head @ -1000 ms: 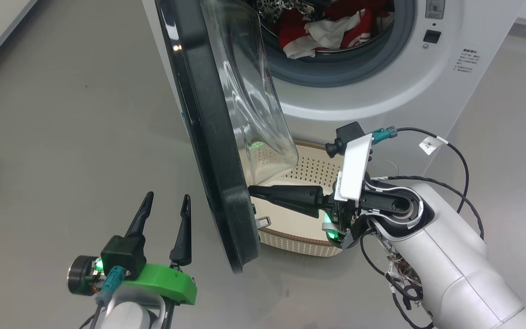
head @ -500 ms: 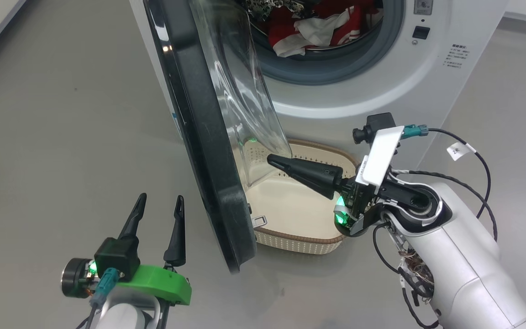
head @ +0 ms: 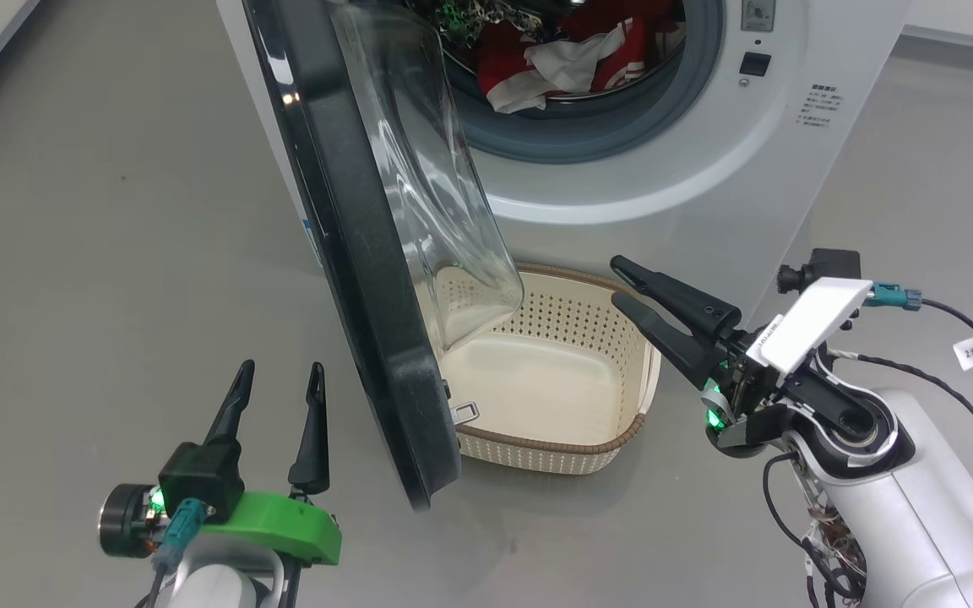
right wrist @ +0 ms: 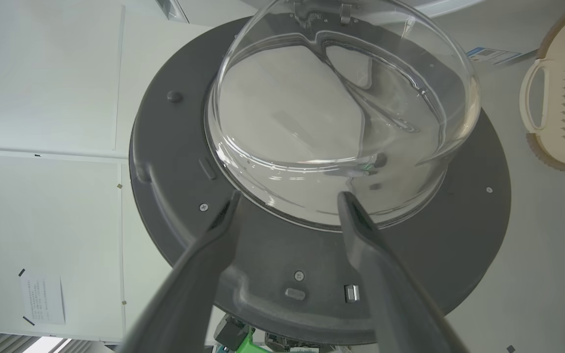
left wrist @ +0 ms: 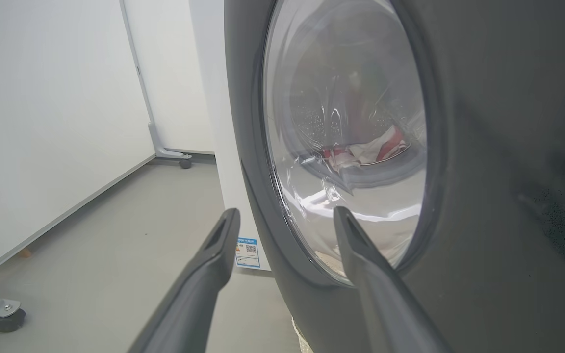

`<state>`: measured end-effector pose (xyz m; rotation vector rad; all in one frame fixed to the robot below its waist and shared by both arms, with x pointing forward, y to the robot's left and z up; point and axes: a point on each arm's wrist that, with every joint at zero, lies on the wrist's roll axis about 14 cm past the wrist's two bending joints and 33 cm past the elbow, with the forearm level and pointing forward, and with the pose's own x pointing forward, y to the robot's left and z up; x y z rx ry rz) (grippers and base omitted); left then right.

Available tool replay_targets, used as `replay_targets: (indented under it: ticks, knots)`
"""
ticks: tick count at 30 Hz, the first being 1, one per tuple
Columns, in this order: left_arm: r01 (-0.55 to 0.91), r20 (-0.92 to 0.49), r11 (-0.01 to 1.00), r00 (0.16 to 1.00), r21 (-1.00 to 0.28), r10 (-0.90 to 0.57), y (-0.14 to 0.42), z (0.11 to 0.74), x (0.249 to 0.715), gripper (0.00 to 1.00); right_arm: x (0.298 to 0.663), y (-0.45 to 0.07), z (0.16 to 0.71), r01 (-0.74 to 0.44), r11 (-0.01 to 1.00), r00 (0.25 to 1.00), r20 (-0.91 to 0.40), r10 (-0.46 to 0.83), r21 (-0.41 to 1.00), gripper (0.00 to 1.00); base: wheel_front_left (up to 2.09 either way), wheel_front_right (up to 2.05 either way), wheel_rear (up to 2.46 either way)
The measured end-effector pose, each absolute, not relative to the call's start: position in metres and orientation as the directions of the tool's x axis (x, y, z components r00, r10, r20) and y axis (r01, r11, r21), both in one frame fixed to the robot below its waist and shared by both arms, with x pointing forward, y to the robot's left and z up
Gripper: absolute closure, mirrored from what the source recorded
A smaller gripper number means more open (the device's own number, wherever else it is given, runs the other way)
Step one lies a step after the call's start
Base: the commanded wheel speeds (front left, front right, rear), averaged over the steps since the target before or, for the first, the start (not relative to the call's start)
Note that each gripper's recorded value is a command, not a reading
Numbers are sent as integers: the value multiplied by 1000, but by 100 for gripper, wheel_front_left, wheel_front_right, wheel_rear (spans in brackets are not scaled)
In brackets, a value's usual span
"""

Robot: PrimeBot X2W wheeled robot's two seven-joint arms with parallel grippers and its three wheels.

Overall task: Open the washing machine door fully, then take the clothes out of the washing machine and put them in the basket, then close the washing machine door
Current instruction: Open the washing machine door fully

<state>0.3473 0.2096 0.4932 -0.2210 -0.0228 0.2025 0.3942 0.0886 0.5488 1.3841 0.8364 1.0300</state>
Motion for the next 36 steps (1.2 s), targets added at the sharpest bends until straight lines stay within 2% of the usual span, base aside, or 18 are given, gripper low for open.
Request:
replay_targets:
  ticks: [3, 8, 9, 14, 21, 29, 31, 36]
  knots:
    - [-201, -4, 955, 979, -217, 205, 210, 491, 345, 0, 398, 75, 540, -86, -51, 429, 83, 900, 995, 0, 0, 0, 0]
    - [-196, -7, 957, 980, -213, 199, 210, 490, 343, 0, 408, 43, 521, -117, 72, 559, 6, 829, 991, 0, 0, 0, 0]
    - [-196, -7, 957, 980, -213, 199, 210, 490, 343, 0, 408, 43, 521, -117, 72, 559, 6, 829, 991, 0, 0, 0, 0]
    - [-185, -9, 961, 982, -206, 187, 207, 489, 342, 0, 412, 15, 509, -173, 215, 651, -53, 758, 961, 0, 0, 0, 0]
    - [-182, -9, 962, 983, -204, 184, 207, 488, 336, 0, 404, -14, 491, -213, 389, 741, -111, 662, 896, 0, 0, 0, 0]
    - [-174, -4, 963, 984, -205, 177, 205, 489, 334, 0, 409, -55, 488, -308, 620, 837, -104, 538, 722, 0, 0, 0, 0]
    - [-176, -6, 963, 984, -205, 178, 206, 488, 332, 0, 412, -69, 490, -322, 695, 872, -85, 483, 643, 0, 0, 0, 0]
    - [-179, -8, 963, 983, -203, 181, 207, 487, 330, 0, 418, -87, 500, -339, 797, 913, -29, 407, 499, 0, 0, 0, 0]
